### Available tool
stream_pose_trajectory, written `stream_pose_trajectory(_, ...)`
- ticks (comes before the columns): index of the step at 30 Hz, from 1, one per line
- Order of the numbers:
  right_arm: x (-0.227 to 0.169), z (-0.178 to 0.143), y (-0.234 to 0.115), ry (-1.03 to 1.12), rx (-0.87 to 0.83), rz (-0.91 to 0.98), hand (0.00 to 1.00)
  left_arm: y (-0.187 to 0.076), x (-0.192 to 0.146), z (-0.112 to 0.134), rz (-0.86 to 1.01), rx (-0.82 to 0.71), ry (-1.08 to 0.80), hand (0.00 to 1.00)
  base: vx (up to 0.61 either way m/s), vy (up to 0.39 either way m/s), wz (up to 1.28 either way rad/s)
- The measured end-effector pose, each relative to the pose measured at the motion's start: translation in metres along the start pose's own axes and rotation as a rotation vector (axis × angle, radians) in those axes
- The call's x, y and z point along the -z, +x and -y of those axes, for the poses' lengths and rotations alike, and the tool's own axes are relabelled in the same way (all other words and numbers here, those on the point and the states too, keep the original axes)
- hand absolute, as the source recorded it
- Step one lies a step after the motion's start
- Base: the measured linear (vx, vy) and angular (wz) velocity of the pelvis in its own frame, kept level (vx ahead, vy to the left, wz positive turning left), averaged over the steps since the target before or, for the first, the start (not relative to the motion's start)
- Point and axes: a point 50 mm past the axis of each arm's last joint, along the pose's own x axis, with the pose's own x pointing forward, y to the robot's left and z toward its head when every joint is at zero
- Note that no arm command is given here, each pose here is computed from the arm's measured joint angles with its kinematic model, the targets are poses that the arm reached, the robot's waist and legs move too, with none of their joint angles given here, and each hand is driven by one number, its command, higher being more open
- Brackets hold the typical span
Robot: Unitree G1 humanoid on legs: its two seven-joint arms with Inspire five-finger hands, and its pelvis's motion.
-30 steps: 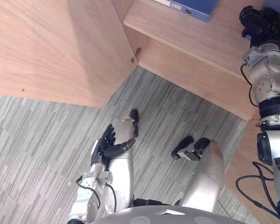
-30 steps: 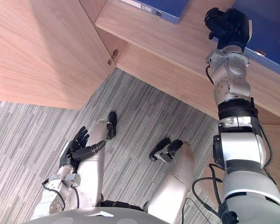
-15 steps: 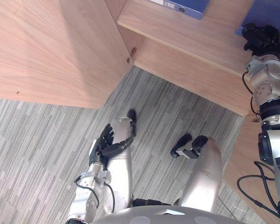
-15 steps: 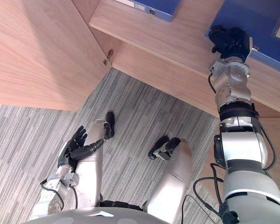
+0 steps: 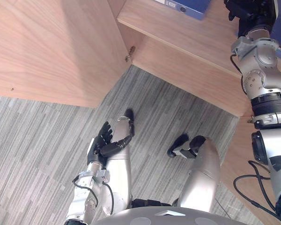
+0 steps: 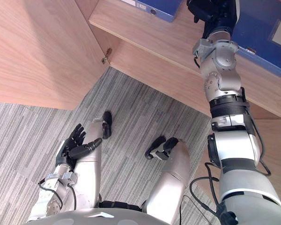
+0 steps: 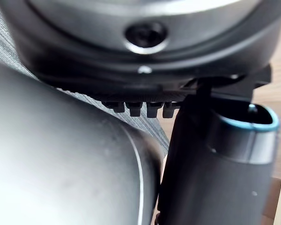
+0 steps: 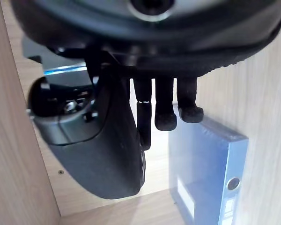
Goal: Walk over to the cabinet, pick up the folder, carry it to the office cabinet, place the folder inside the office cabinet, then close the office cabinet door
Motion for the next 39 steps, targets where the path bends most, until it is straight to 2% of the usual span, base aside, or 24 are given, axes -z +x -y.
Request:
stream_pose_trajectory(11,0.000,0.000,0.000,0.000,-0.002,0.000,0.00,0.000,0.000,-0.001,-0.002,-0.002,-0.010,1.00,0.00,0.002,0.01)
stream_pose_trajectory(23,0.012,0.015,0.016,-0.074,0.089,-0.131,0.00,0.000,0.003,0.002,-0.011,0.012,-0.025,1.00,-0.01,-0.037,0.14)
stream_pose_trajectory(29,0.015,0.008,0.020,-0.168,0.064,-0.164,0.00,-0.002,0.006,0.004,-0.027,0.024,-0.025,1.00,-0.01,-0.056,0.12)
stream_pose_trajectory(39,0.011,0.000,0.025,-0.197,0.045,-0.163,0.00,-0.002,0.006,0.006,-0.028,0.033,-0.027,1.00,0.00,-0.002,0.01)
